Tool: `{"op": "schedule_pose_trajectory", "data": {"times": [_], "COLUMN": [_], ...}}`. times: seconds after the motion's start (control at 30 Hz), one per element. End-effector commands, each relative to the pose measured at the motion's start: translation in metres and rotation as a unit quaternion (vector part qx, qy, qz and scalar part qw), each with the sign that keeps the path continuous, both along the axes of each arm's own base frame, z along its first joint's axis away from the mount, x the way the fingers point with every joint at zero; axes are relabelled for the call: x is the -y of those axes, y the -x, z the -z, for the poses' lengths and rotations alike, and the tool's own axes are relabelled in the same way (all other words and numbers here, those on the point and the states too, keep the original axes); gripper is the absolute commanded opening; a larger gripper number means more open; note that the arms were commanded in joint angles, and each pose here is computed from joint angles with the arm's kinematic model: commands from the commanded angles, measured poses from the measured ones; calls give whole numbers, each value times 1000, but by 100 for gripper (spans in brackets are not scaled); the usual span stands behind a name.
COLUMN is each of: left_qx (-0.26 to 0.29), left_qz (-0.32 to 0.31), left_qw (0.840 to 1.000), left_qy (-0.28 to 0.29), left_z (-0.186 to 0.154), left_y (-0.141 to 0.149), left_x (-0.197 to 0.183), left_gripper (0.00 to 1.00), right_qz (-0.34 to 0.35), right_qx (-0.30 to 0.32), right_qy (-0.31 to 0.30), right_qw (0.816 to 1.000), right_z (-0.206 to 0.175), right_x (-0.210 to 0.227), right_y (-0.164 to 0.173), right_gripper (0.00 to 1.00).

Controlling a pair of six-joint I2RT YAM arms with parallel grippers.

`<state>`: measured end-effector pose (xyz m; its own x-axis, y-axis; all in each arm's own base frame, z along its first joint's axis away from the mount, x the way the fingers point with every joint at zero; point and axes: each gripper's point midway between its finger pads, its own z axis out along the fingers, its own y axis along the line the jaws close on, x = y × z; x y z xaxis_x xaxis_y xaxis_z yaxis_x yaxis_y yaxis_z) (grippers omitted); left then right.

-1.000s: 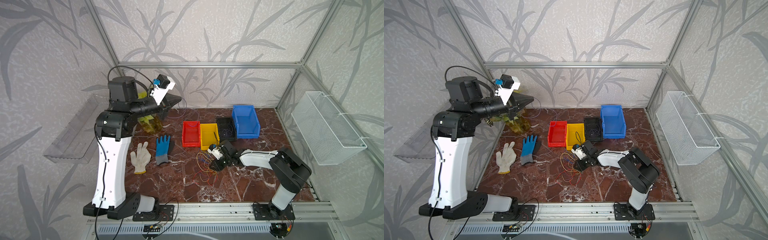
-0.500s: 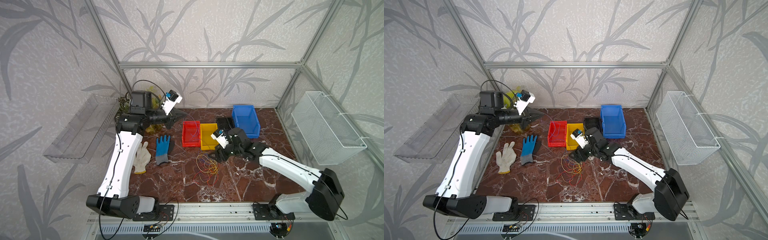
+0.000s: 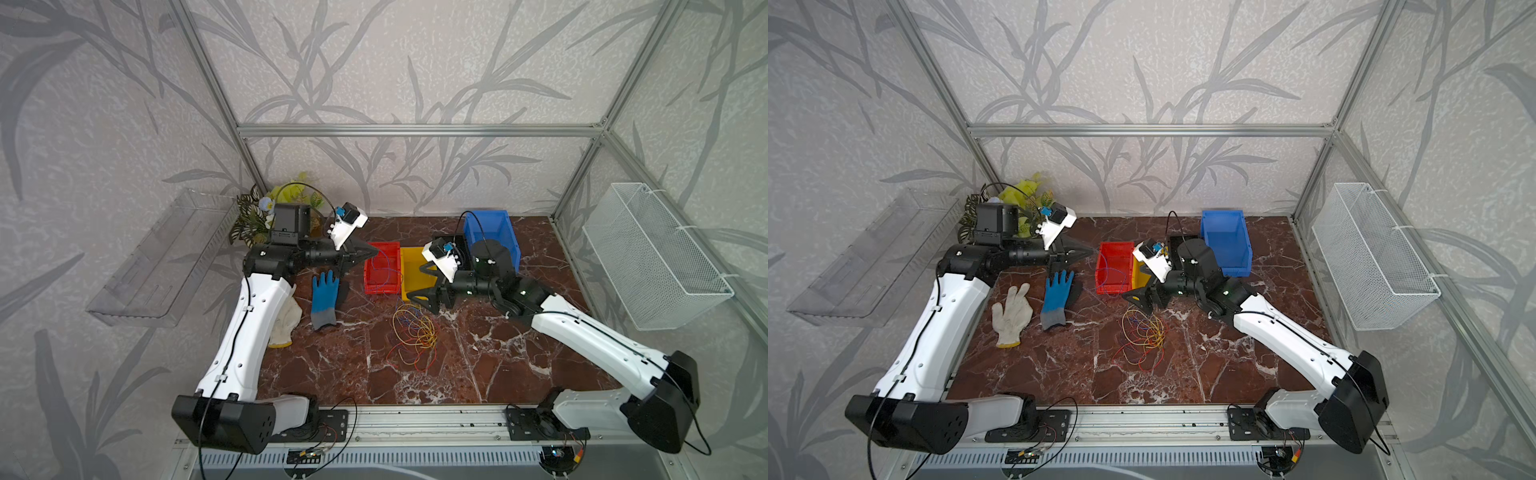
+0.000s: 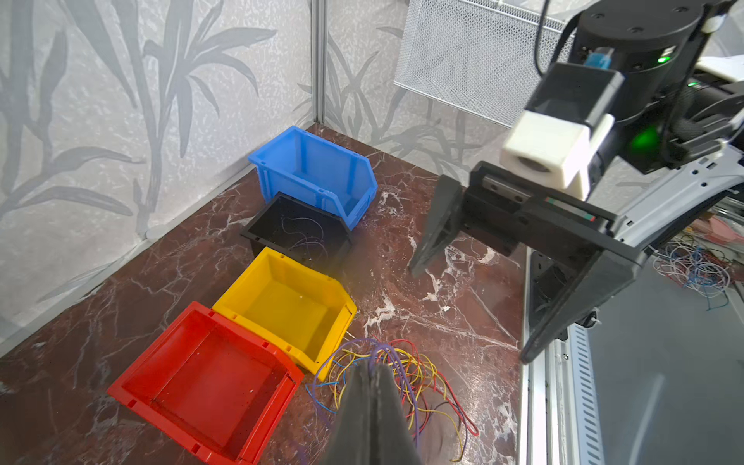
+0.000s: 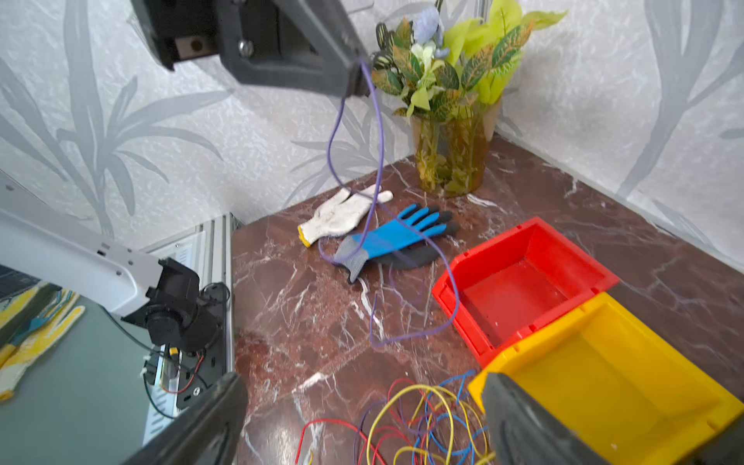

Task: Untangle and sort cables by color
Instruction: Untie the cable.

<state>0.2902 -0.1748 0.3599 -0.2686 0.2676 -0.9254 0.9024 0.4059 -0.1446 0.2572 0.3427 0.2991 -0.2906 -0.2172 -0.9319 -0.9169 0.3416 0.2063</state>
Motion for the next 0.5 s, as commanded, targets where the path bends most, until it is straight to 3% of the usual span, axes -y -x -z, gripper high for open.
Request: {"op": "schedule_pose_trajectory", "data": {"times": [0.0,0.27,0.37,0.47], "left_qx": [1,-15,-16,-18], "left_qz": [19,28,29,31], "left_qw": [1000,999,999,999], "left_qy": [21,32,34,35], "left_z": [-3,2,2,2], "left_y": [10,15,16,17], "left_x": [4,7,7,7], "left_gripper": [0,0,0,0], "right_qz": [-32,-74,-96,-116], "right_qx": [28,14,10,13], "right_qy": [-94,-134,-161,-174], "right_qw": [995,988,982,978], "right_z": [-34,-20,-19,-15], "right_x": [-29,-86,-98,-105], "right_y": [-5,-13,-12,-12], "right_gripper": [96,91,70,35]}}
